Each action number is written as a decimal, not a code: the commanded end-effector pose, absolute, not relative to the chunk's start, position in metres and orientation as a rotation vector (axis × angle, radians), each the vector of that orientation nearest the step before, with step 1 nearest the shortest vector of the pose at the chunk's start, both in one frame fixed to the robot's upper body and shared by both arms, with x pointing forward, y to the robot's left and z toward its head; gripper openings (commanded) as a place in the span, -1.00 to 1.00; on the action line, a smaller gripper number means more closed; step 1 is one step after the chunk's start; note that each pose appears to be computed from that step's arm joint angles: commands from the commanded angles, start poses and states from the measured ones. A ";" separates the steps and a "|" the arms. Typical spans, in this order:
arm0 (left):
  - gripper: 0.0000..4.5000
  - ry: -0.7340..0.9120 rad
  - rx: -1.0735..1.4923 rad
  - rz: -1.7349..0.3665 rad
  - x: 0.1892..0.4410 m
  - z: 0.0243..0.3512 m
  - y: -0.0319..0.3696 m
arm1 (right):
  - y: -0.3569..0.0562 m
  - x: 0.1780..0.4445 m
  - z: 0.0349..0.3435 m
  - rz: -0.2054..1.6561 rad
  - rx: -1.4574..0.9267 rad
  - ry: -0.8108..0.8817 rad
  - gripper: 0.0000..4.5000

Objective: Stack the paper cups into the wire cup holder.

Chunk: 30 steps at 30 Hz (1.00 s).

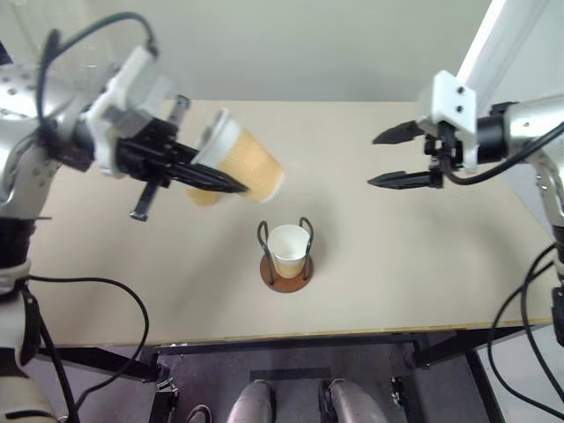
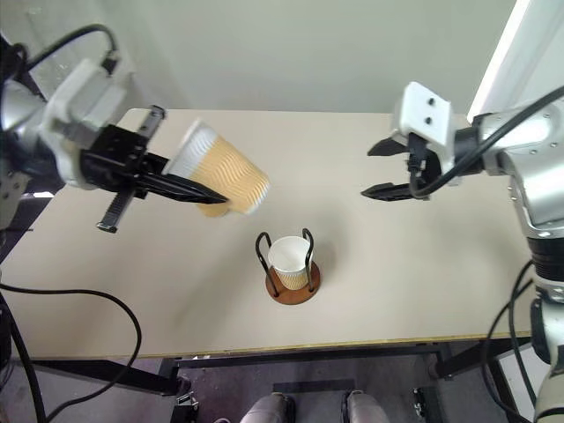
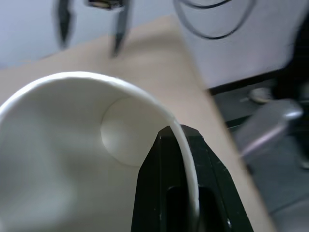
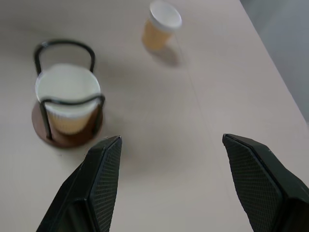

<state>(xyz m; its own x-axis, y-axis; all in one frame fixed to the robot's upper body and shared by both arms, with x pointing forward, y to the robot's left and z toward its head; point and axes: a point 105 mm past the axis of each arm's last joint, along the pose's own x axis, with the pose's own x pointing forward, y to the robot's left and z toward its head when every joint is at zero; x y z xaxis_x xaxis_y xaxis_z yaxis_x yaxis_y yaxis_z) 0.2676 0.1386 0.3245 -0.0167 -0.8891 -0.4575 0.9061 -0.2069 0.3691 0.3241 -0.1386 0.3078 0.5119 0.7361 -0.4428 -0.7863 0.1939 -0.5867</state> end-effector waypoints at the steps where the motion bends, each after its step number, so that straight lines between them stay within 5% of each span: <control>1: -0.99 0.060 0.759 -1.701 0.270 0.323 0.133 | -0.147 0.315 0.326 0.994 -0.899 0.003 0.52; 9: -0.99 0.112 0.881 -1.774 0.299 0.300 0.110 | -0.157 0.300 0.323 0.919 -0.881 0.024 0.52; 30: -0.99 0.158 1.134 -1.887 0.318 0.259 0.090 | -0.161 0.285 0.317 0.839 -0.845 0.043 0.52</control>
<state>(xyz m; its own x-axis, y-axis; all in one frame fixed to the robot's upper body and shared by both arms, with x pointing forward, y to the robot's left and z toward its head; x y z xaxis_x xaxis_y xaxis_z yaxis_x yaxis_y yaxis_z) 0.3214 0.0929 0.2463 -0.1602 -0.6338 -0.7567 0.7812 -0.5500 0.2953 0.2904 -0.1588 0.3036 0.6576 0.6431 -0.3924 -0.7123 0.3612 -0.6018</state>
